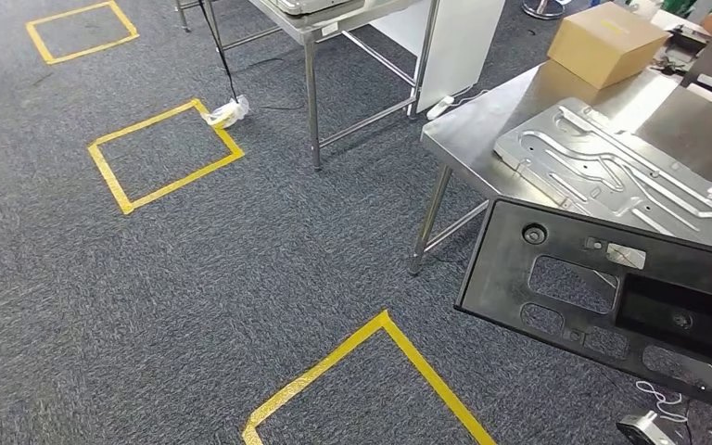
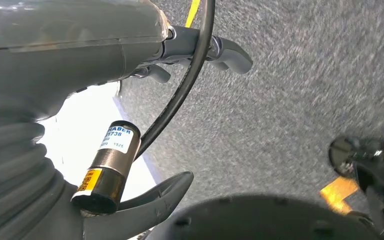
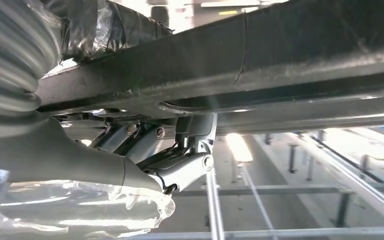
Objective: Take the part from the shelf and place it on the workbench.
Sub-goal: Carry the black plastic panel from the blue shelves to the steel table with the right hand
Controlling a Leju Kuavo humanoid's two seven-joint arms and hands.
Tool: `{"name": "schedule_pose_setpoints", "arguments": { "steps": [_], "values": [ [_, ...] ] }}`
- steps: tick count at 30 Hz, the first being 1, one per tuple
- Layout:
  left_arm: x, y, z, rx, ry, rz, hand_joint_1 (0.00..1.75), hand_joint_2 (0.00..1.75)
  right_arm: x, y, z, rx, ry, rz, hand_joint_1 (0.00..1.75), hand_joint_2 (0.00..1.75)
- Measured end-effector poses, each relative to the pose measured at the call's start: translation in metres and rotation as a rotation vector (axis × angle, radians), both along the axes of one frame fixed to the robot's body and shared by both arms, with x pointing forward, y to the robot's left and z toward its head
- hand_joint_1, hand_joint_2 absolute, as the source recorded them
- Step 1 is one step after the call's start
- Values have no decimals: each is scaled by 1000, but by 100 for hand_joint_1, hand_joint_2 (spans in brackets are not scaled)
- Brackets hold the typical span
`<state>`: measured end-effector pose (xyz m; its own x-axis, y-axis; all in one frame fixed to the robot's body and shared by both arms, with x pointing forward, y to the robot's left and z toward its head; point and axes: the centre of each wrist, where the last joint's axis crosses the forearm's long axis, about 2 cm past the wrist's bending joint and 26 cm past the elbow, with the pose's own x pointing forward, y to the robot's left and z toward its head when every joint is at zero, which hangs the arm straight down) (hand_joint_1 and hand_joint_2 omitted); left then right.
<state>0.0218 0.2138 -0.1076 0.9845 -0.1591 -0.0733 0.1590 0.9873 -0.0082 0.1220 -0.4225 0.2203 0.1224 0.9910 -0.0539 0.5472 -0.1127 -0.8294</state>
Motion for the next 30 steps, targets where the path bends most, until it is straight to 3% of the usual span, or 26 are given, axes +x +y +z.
{"name": "schedule_pose_setpoints", "arguments": {
  "steps": [17, 21, 26, 30],
  "values": [
    [1, 0, 0, -1, 3, -14, 0, 175, 13, 0, -7, 55, 12, -28, 175, 175],
    [0, 1, 0, -5, 15, -37, 0, 175, 36, 7, -11, 119, 26, -26, 175, 175],
    [6, 3, 0, -4, 0, -64, 0, 175, 84, 8, -7, 251, 83, 8, 175, 175],
    [9, 4, 0, -3, -5, -67, 0, 175, 109, 1, 2, 247, 88, 17, 175, 175]
  ]
}}
